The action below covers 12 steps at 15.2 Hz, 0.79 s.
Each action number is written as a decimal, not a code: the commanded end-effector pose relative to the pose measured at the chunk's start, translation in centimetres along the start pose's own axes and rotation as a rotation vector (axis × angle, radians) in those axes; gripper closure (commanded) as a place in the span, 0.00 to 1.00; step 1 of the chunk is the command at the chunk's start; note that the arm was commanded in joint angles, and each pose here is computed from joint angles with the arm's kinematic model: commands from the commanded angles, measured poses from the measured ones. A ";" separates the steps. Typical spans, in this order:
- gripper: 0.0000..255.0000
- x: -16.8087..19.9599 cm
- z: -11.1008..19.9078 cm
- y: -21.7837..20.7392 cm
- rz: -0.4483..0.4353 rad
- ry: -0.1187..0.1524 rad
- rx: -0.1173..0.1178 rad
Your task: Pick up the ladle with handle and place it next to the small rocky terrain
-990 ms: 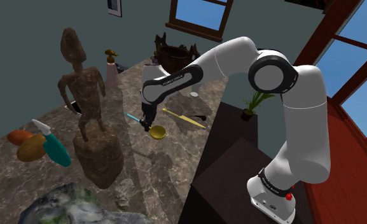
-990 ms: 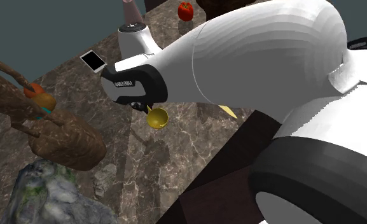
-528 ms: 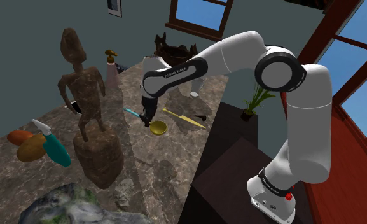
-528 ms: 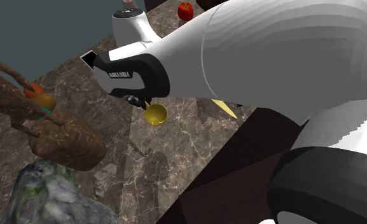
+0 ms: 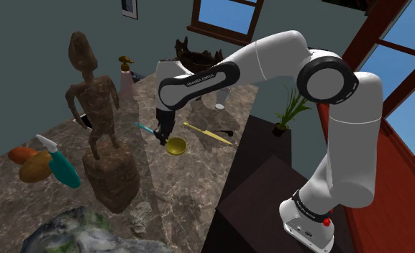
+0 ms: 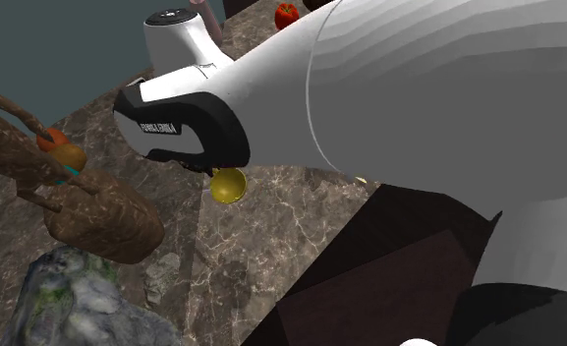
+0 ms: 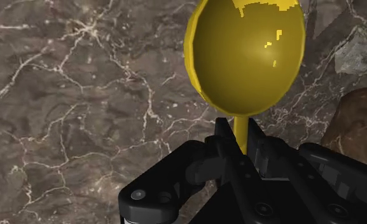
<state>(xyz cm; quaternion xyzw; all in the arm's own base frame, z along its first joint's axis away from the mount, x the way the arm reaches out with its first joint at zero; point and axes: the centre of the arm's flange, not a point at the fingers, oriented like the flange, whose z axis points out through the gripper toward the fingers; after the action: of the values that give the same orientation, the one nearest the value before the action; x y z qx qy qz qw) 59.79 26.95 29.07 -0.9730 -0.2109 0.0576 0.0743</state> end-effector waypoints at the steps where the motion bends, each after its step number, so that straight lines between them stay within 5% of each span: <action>1: 1.00 -0.6 0.5 -2.5 0.001 0.000 0.000; 12: 1.00 -2.8 3.5 -15.8 0.001 0.000 0.000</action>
<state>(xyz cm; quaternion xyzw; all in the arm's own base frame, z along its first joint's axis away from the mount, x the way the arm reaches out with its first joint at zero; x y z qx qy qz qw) 50.74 39.69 28.79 -0.9729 -0.2113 0.0570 0.0744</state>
